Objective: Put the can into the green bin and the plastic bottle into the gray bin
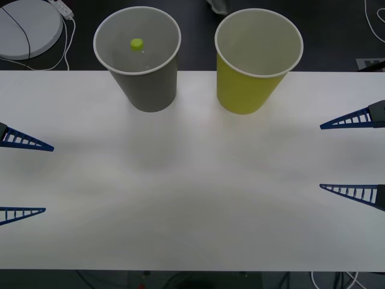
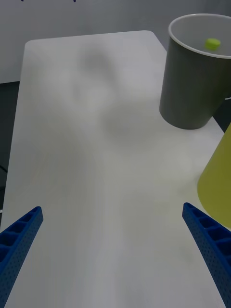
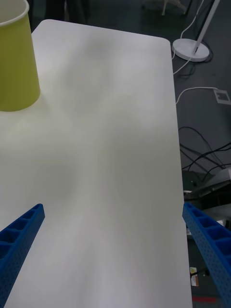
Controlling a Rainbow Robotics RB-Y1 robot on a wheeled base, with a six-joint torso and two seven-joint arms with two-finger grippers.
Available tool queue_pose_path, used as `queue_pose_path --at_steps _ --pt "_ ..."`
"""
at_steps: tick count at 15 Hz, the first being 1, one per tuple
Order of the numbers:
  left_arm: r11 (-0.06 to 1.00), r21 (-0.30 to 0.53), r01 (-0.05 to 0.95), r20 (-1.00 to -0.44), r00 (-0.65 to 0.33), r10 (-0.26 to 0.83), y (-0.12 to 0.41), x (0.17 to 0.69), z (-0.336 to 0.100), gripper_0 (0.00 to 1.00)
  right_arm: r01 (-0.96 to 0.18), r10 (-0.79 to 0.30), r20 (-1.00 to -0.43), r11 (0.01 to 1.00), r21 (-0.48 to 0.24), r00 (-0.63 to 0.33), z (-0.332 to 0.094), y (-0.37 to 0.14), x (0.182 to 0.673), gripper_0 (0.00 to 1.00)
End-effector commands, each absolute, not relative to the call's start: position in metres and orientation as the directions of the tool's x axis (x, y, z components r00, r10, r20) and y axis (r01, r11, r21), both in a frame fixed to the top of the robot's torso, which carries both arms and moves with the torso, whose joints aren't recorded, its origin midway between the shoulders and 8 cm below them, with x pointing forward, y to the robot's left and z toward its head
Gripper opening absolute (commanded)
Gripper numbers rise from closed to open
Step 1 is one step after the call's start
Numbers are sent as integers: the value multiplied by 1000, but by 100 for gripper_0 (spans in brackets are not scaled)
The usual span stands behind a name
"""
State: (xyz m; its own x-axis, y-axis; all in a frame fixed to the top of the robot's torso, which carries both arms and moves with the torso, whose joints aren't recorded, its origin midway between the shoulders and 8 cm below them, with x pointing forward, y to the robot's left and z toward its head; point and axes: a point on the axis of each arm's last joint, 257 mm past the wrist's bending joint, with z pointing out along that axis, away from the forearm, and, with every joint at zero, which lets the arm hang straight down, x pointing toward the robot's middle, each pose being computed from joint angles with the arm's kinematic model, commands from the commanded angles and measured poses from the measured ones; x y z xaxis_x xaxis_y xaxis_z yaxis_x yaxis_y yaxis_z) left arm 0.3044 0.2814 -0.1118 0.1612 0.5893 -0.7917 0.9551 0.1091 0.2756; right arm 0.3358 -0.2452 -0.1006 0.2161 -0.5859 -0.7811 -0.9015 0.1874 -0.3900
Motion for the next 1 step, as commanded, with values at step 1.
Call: queue_pose_path --at_steps 1 --pt "109 276 955 -792 161 589 281 304 -112 100 -902 -586 -781 188 -390 216 -101 -245 336 100"
